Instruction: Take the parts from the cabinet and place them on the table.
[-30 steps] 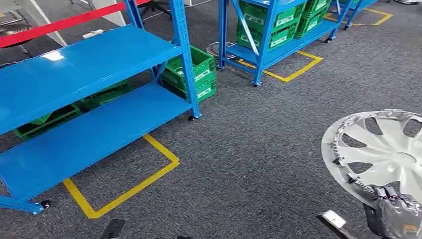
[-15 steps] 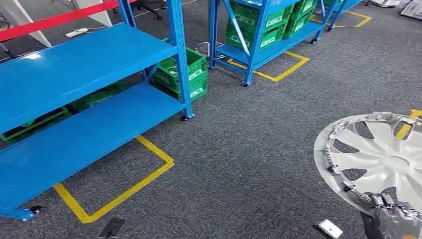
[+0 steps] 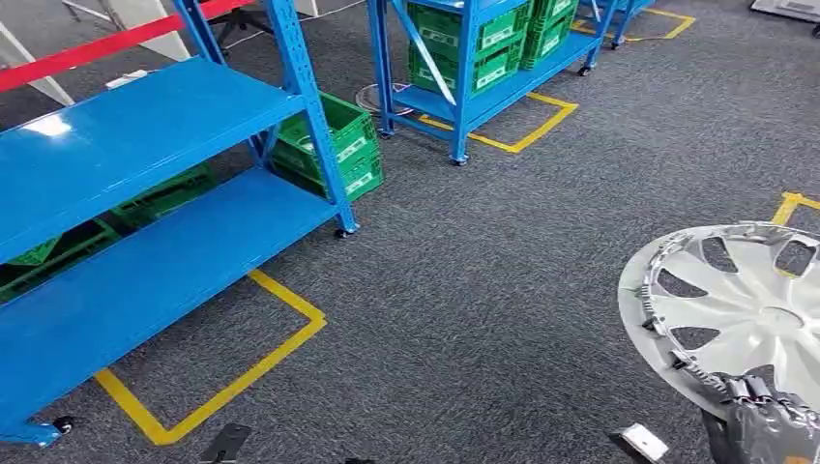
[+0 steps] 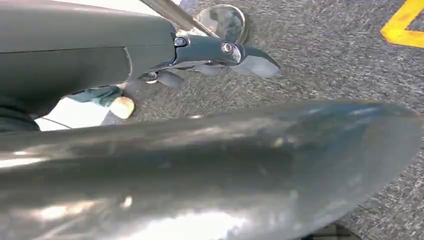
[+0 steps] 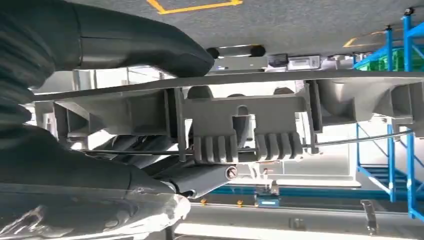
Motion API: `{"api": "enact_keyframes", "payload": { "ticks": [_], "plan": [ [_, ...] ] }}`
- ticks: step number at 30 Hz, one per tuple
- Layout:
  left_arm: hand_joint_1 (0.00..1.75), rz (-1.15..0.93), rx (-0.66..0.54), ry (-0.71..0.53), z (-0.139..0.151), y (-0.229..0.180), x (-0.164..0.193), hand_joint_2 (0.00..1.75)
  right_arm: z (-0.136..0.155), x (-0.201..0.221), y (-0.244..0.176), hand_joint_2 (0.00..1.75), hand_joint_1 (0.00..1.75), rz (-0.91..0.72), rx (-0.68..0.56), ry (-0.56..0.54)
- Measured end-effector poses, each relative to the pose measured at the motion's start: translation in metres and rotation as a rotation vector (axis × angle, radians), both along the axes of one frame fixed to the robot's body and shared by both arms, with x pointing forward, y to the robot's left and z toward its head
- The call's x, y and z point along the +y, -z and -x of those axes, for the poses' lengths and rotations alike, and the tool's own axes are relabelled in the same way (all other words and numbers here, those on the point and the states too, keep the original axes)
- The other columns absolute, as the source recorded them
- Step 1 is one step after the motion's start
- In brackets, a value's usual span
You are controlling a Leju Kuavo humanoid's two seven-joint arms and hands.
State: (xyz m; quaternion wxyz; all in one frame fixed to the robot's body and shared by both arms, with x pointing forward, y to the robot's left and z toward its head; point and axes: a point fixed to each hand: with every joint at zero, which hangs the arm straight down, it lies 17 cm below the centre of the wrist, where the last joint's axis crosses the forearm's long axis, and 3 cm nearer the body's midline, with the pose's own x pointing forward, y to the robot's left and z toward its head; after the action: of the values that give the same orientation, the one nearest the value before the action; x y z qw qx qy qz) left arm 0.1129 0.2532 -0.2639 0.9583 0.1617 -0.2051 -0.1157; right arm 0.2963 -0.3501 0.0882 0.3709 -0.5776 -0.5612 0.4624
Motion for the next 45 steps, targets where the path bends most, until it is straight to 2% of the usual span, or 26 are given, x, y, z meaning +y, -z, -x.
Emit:
{"api": "enact_keyframes", "payload": {
  "ticks": [26, 45],
  "plan": [
    [0.00, 0.006, -0.027, -0.012, -0.007, -0.002, 0.000, 0.00, -0.014, 0.005, -0.007, 1.75, 1.75, -0.038, -0.027, -0.009],
    [0.00, 0.007, -0.030, -0.021, -0.008, -0.003, -0.002, 0.00, -0.015, 0.004, 0.004, 1.75, 1.75, -0.030, -0.001, -0.014]
  ]
}}
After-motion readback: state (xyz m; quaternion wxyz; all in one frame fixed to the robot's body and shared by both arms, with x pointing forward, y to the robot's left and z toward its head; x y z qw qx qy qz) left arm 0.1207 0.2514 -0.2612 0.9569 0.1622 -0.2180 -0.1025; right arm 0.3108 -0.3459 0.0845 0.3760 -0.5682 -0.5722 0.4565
